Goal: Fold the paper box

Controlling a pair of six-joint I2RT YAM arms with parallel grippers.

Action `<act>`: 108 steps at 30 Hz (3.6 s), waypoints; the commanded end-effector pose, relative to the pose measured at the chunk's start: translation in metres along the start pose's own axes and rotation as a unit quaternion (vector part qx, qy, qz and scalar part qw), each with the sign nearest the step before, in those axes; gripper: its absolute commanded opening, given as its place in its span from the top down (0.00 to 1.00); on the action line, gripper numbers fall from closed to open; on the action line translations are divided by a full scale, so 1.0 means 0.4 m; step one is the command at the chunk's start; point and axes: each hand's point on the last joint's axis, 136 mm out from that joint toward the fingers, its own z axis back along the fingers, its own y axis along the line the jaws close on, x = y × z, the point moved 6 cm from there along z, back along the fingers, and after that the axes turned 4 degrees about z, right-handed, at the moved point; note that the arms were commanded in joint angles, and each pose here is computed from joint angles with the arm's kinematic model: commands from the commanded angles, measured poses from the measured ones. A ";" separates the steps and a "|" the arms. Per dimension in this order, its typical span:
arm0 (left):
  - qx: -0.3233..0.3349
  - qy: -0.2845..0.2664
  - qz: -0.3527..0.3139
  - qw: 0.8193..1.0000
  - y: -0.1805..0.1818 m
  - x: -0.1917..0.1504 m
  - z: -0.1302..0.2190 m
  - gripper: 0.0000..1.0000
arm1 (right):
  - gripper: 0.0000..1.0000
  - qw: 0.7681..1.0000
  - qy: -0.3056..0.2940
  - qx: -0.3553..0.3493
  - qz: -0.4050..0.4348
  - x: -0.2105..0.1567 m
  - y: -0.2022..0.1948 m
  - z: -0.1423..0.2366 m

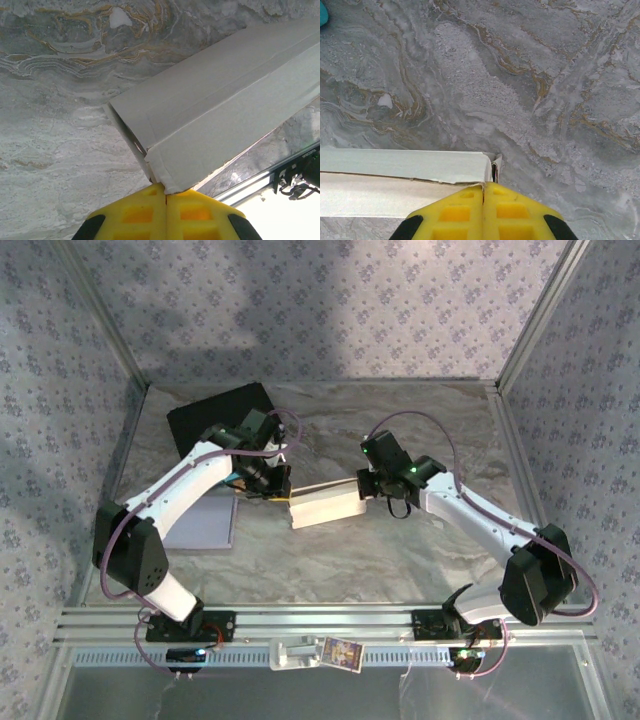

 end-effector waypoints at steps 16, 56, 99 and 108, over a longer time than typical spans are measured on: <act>-0.022 -0.009 -0.004 1.000 -0.015 -0.024 -0.038 1.00 | 1.00 0.999 0.029 0.022 0.006 -0.022 0.030 -0.016; 0.071 -0.058 -0.058 0.994 0.039 -0.100 -0.109 1.00 | 0.62 0.956 0.021 0.091 -0.278 -0.041 -0.009 0.114; 0.085 -0.073 -0.080 0.991 0.015 -0.094 -0.100 1.00 | 0.35 0.803 0.020 0.123 -0.583 0.004 -0.070 0.074; 0.084 -0.072 -0.081 0.991 0.011 -0.091 -0.103 1.00 | 0.33 0.781 0.060 0.114 -0.611 -0.046 -0.072 0.011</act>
